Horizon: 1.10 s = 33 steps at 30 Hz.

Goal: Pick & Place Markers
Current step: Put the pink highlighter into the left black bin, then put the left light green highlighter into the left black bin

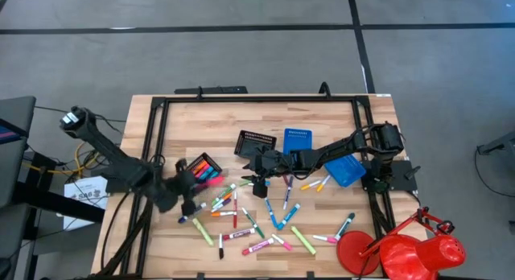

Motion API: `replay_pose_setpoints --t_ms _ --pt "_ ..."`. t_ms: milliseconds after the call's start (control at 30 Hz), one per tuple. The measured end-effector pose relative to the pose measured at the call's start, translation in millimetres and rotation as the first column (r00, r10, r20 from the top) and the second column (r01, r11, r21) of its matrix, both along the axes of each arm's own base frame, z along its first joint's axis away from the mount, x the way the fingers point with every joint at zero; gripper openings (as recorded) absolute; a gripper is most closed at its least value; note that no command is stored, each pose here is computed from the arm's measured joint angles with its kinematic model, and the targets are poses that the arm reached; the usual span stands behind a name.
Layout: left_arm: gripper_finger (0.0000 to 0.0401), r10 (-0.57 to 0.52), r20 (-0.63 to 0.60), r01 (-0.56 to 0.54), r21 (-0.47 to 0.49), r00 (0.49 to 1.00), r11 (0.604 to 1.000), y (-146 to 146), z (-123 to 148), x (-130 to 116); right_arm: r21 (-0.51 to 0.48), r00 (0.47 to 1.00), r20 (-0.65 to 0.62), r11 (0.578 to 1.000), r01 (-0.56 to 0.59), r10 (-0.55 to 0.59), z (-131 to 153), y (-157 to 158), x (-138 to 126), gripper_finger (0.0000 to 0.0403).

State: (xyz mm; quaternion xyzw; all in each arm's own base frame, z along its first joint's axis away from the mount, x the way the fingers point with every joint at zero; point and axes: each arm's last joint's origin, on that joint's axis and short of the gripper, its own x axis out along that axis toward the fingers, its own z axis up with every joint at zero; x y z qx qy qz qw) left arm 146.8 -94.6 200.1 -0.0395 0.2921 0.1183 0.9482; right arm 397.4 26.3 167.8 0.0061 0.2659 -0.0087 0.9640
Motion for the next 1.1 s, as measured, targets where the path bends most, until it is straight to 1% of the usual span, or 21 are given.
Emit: replay_pose_setpoints --t_ms 33,100,167,267,367,533,700,767,867,900,967,1000,1100 --pt "0.0080 0.035 -0.013 -0.036 -0.062 0.999 0.997 6 -5 -1 0.002 1.000 0.000 1.000 0.001 -0.001 0 0 0 0.0155" --pt "0.0078 0.068 -0.069 -0.079 -0.169 0.995 0.982 16 -19 -4 0.007 1.000 0.000 1.000 0.004 -0.004 0 0 0 0.0155" --pt "0.0079 0.092 -0.132 -0.120 -0.224 0.987 0.967 23 -34 -8 0.008 1.000 0.000 1.000 0.005 -0.005 0 0 0 0.0155" --pt "0.0088 0.134 -0.174 -0.171 -0.218 0.976 0.961 31 -49 -13 0.008 1.000 0.000 1.000 0.005 -0.005 0 0 0 0.0155" --pt "0.0095 0.166 -0.201 -0.206 -0.196 0.965 0.959 38 -59 -16 0.007 1.000 -0.001 1.000 0.004 -0.004 0 0 0 0.0155" --pt "0.0105 0.192 -0.197 -0.231 -0.199 0.961 0.953 41 -60 -14 0.007 1.000 -0.001 1.000 0.004 -0.004 0 0 0 0.0155" --pt "0.0119 0.185 -0.184 -0.224 -0.220 0.965 0.950 40 -58 -13 0.006 1.000 -0.001 1.000 0.004 -0.004 0 0 0 0.0155" --pt "0.0123 0.157 -0.180 -0.201 -0.260 0.971 0.945 38 -55 -10 0.006 1.000 -0.001 1.000 0.004 -0.004 0 0 0 0.0155" --pt "0.0123 0.095 -0.150 -0.141 -0.334 0.984 0.932 31 -40 -2 0.006 1.000 -0.001 1.000 0.004 -0.004 0 0 0 0.0155" --pt "0.0121 0.054 -0.147 -0.103 -0.348 0.988 0.932 28 -35 0 0.006 1.000 -0.001 1.000 0.004 -0.004 0 0 0 0.0155" --pt "0.0116 -0.061 -0.139 0.004 -0.380 0.988 0.925 22 -28 2 0.006 1.000 -0.001 1.000 0.004 -0.004 0 0 0 0.0155" --pt "0.0113 -0.117 -0.115 0.063 -0.393 0.986 0.917 19 -25 4 0.006 1.000 -0.001 1.000 0.004 -0.004 0 0 0 0.0155" --pt "0.0105 -0.245 -0.045 0.210 -0.381 0.968 0.901 9 -20 6 0.006 1.000 -0.001 1.000 0.004 -0.004 0 0 0 0.0155"
